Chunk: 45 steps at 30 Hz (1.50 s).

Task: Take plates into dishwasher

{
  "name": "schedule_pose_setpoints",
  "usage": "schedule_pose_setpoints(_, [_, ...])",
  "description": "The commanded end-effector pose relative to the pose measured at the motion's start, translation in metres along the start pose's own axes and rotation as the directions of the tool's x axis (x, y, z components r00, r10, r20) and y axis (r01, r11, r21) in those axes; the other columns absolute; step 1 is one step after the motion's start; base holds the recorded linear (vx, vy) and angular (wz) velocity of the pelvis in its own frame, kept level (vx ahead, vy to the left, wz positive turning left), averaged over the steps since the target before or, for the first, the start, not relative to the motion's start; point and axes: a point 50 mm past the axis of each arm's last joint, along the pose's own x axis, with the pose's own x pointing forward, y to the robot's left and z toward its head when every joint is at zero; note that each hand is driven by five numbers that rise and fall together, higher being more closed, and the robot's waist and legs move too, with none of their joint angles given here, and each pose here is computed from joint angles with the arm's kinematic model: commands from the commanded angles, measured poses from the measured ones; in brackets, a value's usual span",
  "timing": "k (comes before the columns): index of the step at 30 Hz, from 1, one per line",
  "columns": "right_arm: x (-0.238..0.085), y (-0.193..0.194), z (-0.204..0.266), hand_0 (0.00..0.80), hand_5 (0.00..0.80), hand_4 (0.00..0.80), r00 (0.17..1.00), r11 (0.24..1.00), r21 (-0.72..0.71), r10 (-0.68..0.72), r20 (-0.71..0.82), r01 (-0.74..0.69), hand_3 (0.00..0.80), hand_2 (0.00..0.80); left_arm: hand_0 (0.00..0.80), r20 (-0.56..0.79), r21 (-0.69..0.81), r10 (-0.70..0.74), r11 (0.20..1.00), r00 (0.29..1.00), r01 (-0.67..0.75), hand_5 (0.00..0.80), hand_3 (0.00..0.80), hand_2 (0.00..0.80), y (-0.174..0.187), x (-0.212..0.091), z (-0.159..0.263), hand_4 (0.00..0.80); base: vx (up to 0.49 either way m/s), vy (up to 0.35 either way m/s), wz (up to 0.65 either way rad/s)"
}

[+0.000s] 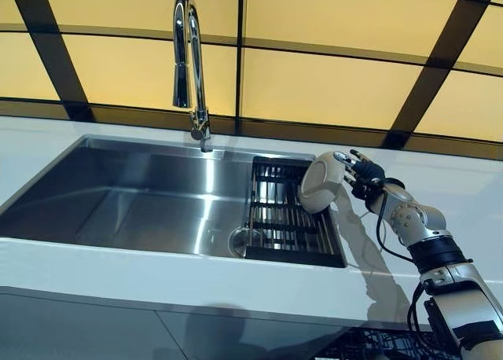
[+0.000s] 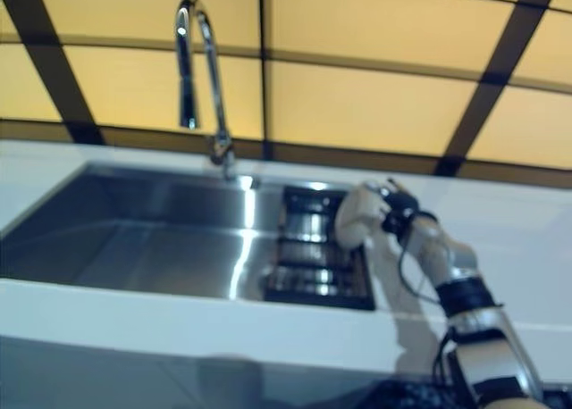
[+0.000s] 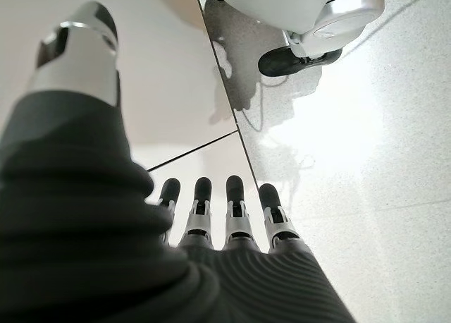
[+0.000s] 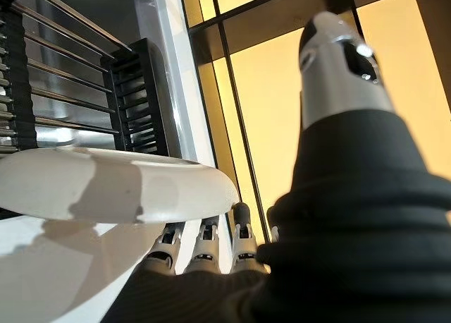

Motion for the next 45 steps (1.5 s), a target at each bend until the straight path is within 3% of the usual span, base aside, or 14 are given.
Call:
schedule_pose_setpoints(1, [-0.004,0.012,0.033,0.000,0.000,0.000,0.992,1.000,-0.006,0.031,0.125,-0.030,0.000,0.000,0.000,0.036,0.008,0.040,0.999,0.999,-0.041,0.000,0.000,0.000,0.013,0.001,0.008,0.000,0.000,0.000,0.00])
schedule_pose_setpoints(19, [-0.003,0.009,0.029,0.000,0.000,0.000,0.995,0.999,-0.038,0.004,0.100,-0.001,0.000,0.000,0.000,0.035,0.014,0.041,0.999,0.999,-0.041,0.000,0.000,0.000,0.013,0.001,0.009,0.000,0.000,0.000,0.00])
schedule_pose_setpoints(45, [-0.003,0.026,0.001,0.000,0.000,0.000,0.998,0.996,-0.068,0.065,-0.008,-0.066,0.000,0.000,0.000,0.036,0.016,0.047,0.999,0.998,-0.047,0.000,0.000,0.000,0.014,0.001,0.010,0.000,0.000,0.000,0.00])
